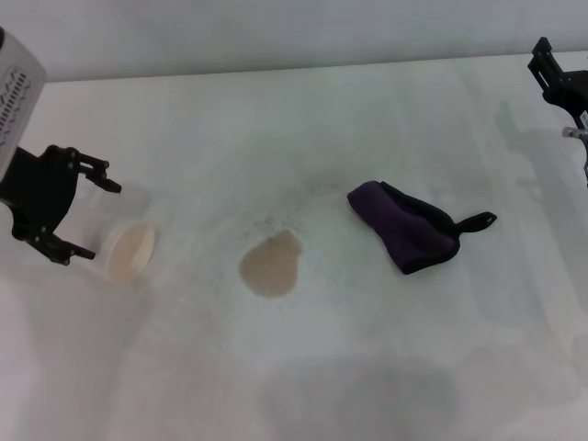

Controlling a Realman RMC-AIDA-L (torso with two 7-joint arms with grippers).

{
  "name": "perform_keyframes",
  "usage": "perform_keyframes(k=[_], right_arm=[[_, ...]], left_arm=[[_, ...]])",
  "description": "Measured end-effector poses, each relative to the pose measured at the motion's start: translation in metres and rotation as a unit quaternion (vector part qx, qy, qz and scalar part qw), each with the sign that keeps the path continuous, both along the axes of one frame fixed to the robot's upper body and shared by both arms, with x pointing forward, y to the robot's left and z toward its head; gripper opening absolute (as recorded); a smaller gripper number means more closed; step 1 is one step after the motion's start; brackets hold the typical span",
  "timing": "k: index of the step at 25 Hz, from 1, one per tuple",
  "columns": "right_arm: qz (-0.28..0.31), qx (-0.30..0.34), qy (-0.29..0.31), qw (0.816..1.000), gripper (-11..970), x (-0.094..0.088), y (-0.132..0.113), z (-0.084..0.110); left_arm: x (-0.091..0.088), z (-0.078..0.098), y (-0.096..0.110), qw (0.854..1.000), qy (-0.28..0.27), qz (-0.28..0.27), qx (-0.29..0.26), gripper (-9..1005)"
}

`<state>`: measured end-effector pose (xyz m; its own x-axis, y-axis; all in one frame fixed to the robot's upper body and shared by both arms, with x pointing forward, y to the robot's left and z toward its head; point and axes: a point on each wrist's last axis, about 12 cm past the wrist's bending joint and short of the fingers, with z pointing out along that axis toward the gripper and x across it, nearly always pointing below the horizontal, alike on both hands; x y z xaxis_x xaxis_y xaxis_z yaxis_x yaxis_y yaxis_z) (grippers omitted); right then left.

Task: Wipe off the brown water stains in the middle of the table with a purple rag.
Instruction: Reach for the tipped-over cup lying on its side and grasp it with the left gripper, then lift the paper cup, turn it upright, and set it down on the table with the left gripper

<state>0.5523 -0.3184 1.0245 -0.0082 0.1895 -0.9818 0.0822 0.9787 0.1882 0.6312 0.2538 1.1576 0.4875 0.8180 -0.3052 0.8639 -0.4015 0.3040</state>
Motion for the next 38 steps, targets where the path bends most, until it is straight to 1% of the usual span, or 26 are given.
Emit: perform_keyframes(k=[5,10,18,20,28,29,30,33,35,38], right_arm=[[0.000,0.000,0.000,1.000,852,0.000,0.000,0.000],[0.000,0.000,0.000,1.000,852,0.000,0.000,0.000],[0.000,0.000,-0.001,1.000,851,-0.001,0.000,0.000],[0.000,0.001,-0.001,1.000,851,-0.001,0.000,0.000],[-0.001,-0.001,-0.005,1.000,851,-0.001,-0.001,0.001],[-0.001,-0.002,-0.006,1.000,851,-0.001,-0.001,0.001],[-0.001,-0.002,-0.006,1.000,851,-0.001,-0.001,0.001],[-0.002,-0.003,-0.006,1.000,850,-0.001,-0.003,0.001],[-0.003,-0.004,-0.005,1.000,850,0.000,-0.003,0.001],[-0.005,-0.006,-0.006,1.000,850,0.000,-0.005,0.002]], left_arm=[[-0.001,-0.003,0.001,1.000,0.013,-0.007,0.021,886],[0.001,-0.007,0.000,0.999,0.012,-0.002,0.039,883],[0.000,-0.034,-0.007,0.999,0.007,-0.013,0.043,884],[0.000,-0.037,-0.007,0.999,0.006,-0.011,0.044,884],[0.000,-0.042,-0.006,0.999,0.002,0.007,0.048,885],[0.001,-0.042,-0.005,0.999,0.002,0.009,0.048,865],[0.001,-0.042,-0.006,0.999,0.001,0.015,0.045,845],[0.009,-0.038,-0.008,0.997,-0.009,0.081,0.012,784],[0.015,-0.033,-0.010,0.992,-0.015,0.125,-0.021,757],[0.020,-0.026,-0.011,0.982,-0.024,0.173,-0.069,717]])
